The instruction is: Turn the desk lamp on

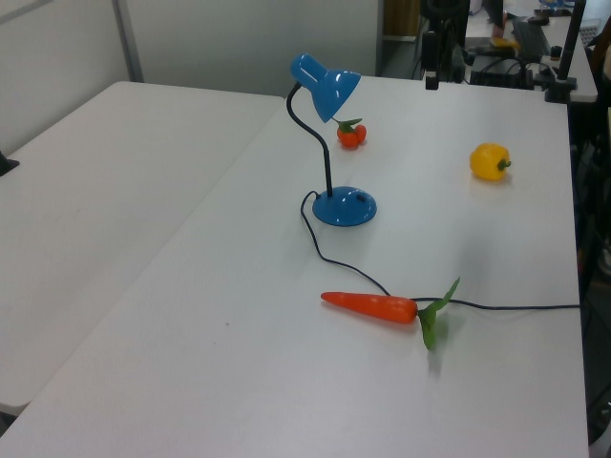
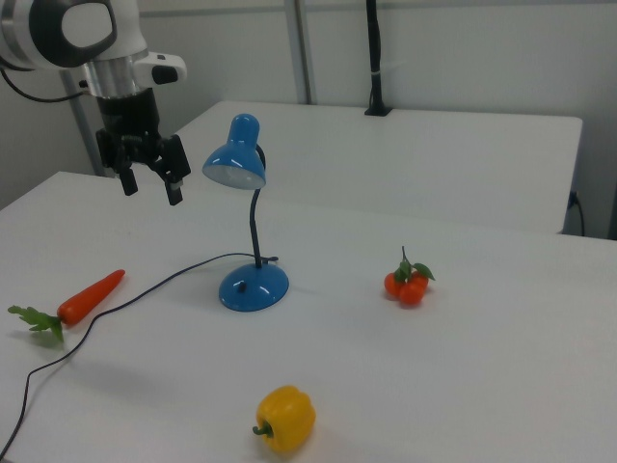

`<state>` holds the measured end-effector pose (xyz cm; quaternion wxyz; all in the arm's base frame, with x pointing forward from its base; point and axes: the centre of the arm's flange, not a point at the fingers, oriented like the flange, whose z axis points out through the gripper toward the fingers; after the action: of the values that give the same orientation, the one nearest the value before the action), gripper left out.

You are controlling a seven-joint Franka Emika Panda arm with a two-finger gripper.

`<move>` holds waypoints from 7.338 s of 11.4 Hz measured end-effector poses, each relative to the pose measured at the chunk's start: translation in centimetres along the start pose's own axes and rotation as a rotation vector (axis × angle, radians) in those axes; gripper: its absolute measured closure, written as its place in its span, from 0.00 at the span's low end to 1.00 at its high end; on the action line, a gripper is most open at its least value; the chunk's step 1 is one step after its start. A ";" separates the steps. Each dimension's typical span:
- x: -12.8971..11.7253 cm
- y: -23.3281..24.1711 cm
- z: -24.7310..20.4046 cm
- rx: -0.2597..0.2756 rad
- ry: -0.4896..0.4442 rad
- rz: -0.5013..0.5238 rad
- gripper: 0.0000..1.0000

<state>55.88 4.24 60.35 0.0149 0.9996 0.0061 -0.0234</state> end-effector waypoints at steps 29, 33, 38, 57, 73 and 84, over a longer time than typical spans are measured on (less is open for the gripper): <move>1.3 0.6 6.0 -0.010 -0.009 -0.014 0.99; 1.6 -0.2 12.1 -0.010 -0.012 -0.029 0.99; 2.9 -1.7 20.3 -0.013 0.012 -0.057 0.99; 10.4 -0.3 25.1 -0.017 0.343 -0.045 0.99; 10.4 -1.4 25.9 -0.012 0.332 -0.061 0.99; 10.8 -1.5 26.2 -0.013 0.337 -0.062 0.99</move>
<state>65.39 5.04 33.69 0.0192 0.9886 0.0396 0.1443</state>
